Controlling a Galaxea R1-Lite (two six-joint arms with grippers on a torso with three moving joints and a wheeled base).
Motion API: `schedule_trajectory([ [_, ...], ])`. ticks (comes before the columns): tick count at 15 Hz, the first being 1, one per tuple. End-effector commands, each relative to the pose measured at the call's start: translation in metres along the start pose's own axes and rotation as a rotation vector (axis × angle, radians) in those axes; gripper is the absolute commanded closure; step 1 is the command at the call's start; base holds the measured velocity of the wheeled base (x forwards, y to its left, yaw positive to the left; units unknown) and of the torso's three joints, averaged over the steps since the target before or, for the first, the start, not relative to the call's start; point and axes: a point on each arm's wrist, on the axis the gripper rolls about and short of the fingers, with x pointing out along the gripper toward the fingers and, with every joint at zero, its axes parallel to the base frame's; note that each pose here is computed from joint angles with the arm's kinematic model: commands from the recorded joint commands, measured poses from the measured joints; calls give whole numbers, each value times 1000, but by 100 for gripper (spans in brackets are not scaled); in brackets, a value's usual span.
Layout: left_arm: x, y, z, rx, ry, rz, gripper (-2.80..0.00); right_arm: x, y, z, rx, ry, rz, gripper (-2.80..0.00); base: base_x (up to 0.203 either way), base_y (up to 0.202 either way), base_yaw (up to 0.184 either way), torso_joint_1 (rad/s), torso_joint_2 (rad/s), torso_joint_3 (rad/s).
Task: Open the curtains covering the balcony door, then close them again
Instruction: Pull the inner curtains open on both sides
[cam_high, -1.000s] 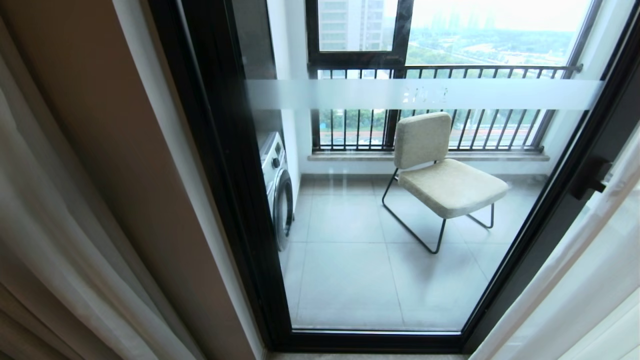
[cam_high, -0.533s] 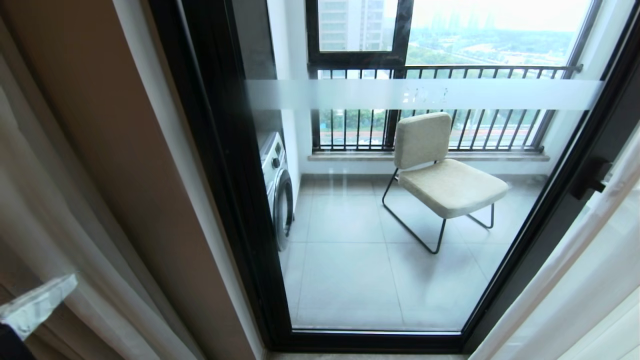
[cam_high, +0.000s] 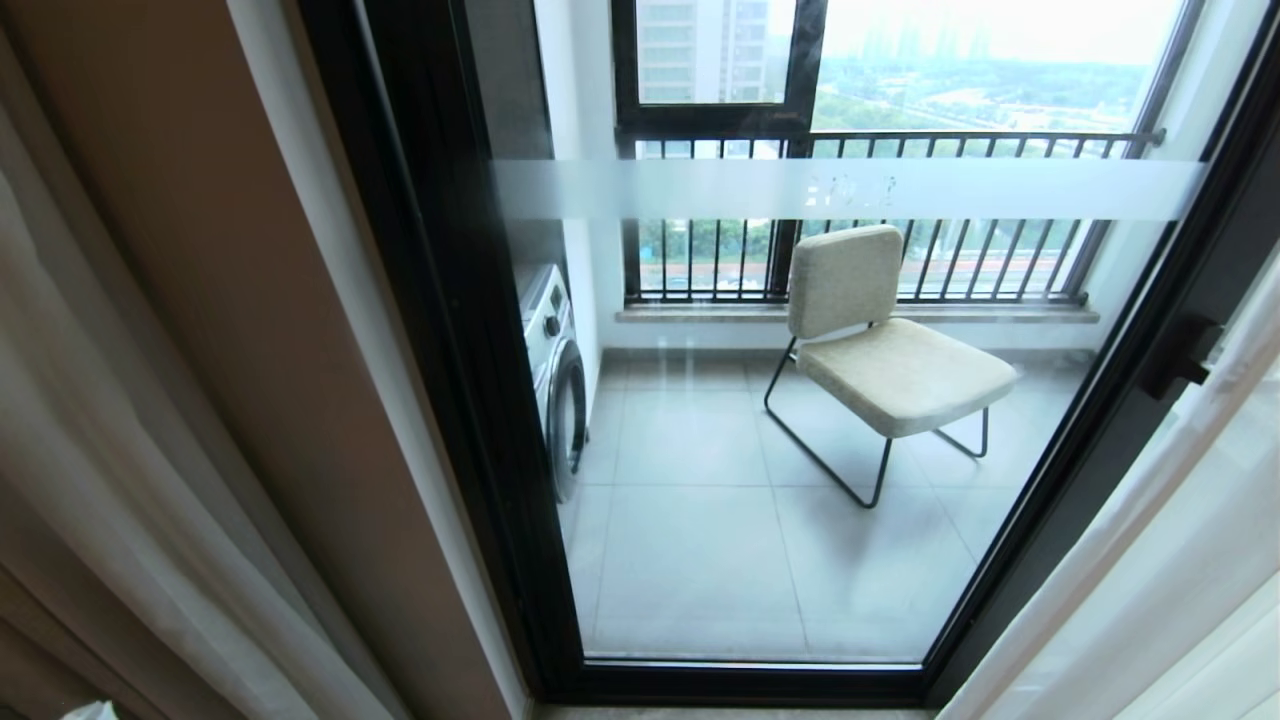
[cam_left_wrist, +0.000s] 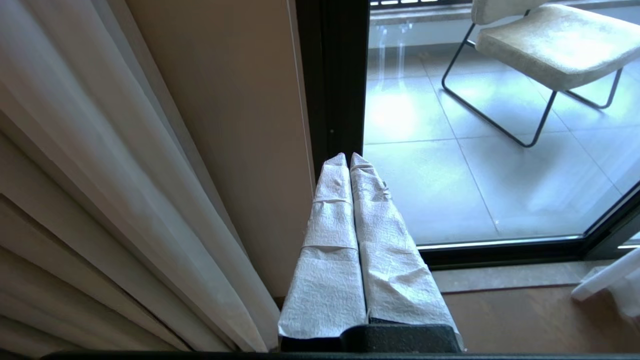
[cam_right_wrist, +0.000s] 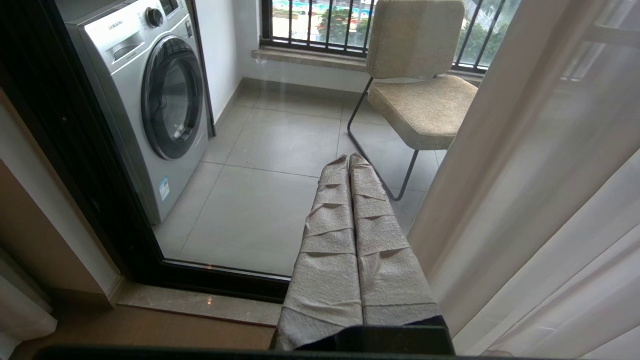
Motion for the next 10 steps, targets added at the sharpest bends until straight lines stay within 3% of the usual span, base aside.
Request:
schedule_trajectory([
  [1, 0, -1, -15, -2, 38, -7, 0, 0, 0, 0, 0, 1, 1, 0, 0, 0, 0, 0, 0, 0],
  [4, -1, -1, -23, -23, 121, -9, 0, 0, 0, 0, 0, 1, 1, 0, 0, 0, 0, 0, 0, 0],
  [5, -3, -1, -25, -37, 109, 25, 0, 0, 0, 0, 0, 1, 1, 0, 0, 0, 0, 0, 0, 0],
  [7, -10, -2, -28, -60, 36, 77, 0, 0, 0, 0, 0, 1, 1, 0, 0, 0, 0, 0, 0, 0],
  [10, -22, -3, -32, -63, -124, 78, 0, 0, 0, 0, 0, 1, 1, 0, 0, 0, 0, 0, 0, 0],
])
